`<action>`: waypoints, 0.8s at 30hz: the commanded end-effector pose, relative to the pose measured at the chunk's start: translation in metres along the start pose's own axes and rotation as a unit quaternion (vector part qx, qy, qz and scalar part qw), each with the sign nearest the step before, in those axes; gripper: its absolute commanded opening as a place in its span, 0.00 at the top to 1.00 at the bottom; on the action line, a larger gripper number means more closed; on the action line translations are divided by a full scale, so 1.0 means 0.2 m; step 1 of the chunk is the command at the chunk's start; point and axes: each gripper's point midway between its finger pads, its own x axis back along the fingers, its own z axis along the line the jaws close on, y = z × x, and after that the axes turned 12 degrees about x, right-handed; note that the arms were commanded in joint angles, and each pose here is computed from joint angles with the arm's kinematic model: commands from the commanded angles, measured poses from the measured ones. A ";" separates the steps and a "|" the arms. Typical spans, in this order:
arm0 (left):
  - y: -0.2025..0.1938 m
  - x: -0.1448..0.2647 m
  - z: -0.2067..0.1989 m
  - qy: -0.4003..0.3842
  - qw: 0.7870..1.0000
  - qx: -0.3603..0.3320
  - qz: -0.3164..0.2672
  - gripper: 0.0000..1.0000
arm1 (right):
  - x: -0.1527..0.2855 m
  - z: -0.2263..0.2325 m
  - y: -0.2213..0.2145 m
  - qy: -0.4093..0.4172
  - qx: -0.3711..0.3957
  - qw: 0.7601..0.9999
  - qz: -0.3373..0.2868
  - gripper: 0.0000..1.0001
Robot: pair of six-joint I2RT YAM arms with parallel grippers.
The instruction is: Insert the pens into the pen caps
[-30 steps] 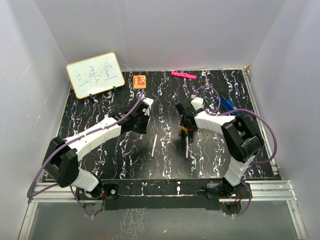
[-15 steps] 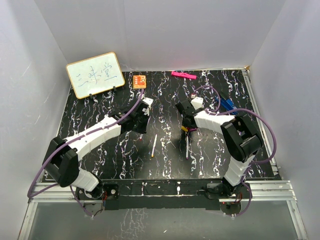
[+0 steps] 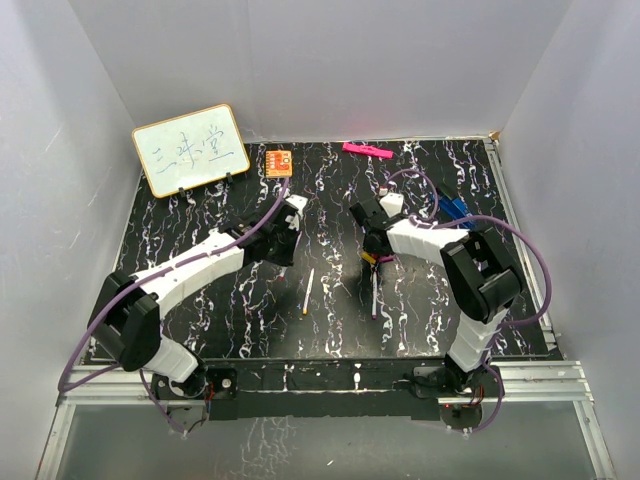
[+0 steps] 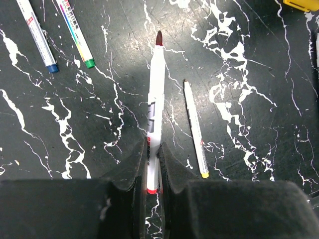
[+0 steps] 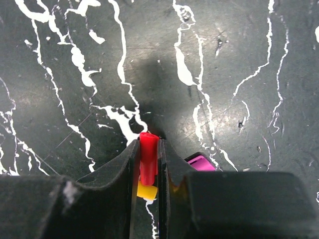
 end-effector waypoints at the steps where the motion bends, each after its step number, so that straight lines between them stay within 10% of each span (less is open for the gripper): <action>1: 0.11 0.04 -0.04 -0.020 0.999 -0.004 -0.033 1.00 | 0.02 0.06 0.08 0.011 0.025 1.000 -0.002 1.00; 15: 0.13 0.03 -0.24 -0.135 0.989 0.002 -0.057 1.00 | 0.46 0.13 0.62 0.132 -0.035 0.964 -0.227 1.00; 24: 0.17 0.19 -0.49 -0.294 0.949 0.042 -0.104 1.00 | 0.91 0.10 0.75 0.259 -0.066 0.876 -0.400 1.00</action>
